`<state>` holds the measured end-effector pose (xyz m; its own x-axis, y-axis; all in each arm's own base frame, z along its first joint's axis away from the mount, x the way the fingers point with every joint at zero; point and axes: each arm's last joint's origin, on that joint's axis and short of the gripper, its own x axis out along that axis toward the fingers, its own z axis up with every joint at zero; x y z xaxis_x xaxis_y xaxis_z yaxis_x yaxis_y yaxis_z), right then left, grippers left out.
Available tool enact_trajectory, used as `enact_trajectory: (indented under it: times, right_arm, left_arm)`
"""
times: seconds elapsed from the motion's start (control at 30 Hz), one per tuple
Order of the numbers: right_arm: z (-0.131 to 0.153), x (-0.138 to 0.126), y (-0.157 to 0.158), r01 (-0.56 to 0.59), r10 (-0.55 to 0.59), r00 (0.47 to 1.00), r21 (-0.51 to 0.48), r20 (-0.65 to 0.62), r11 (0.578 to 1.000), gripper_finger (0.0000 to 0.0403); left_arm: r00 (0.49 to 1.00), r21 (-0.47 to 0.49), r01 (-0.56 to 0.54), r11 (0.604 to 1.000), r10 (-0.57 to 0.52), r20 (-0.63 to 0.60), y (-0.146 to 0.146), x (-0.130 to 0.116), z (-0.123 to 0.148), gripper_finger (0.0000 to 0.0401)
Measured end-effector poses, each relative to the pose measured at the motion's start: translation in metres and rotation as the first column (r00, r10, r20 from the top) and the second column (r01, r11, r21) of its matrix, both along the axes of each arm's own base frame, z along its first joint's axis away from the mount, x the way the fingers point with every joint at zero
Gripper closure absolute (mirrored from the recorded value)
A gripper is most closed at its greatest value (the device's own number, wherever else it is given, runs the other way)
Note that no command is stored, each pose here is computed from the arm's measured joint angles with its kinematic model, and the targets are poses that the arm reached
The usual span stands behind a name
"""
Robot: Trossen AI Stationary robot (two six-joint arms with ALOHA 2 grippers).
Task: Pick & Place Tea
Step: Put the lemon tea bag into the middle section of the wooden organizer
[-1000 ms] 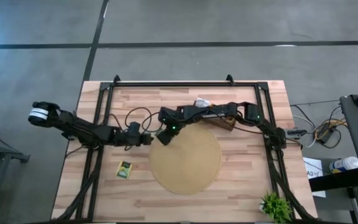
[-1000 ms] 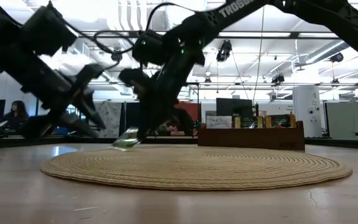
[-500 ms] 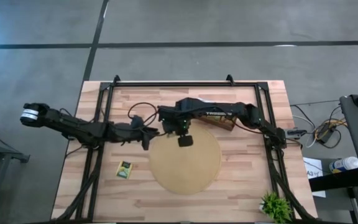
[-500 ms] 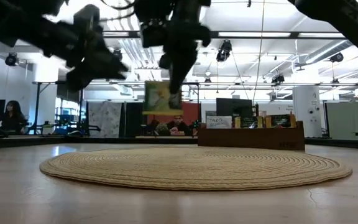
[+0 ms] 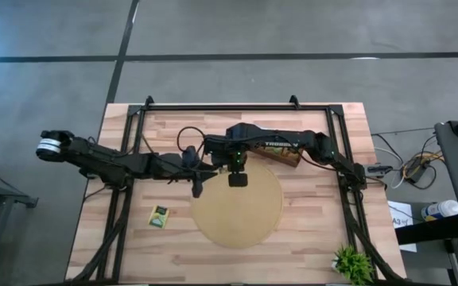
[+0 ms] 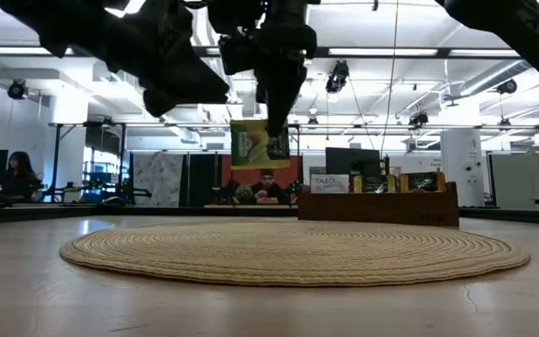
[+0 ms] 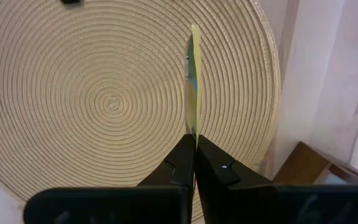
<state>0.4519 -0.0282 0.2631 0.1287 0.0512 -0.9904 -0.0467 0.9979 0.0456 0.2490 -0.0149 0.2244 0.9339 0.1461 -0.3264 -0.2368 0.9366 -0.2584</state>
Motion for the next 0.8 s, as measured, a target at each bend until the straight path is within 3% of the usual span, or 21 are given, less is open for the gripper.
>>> enact_trajectory:
  times: [0.33, 0.5, 0.8]
  right_arm:
    - [0.010, -0.004, 0.001, 0.048, -0.048, 0.999, 0.007, 0.023, 0.999, 0.0394]
    - [0.012, -0.004, 0.002, 0.051, -0.051, 0.998, 0.007, 0.028, 0.999, 0.0394]
    - [0.012, -0.004, 0.002, 0.016, -0.016, 0.999, 0.001, 0.035, 1.000, 0.0394]
  left_arm:
    - [0.996, 0.047, -0.057, 0.997, 0.060, -0.068, 0.001, 0.006, -0.006, 0.0295]
    - [0.991, 0.075, -0.114, 0.991, 0.119, -0.059, 0.003, 0.007, -0.003, 0.0266]
    - [0.996, 0.175, -0.007, 0.985, 0.022, -0.081, 0.002, 0.008, -0.003, 0.0234]
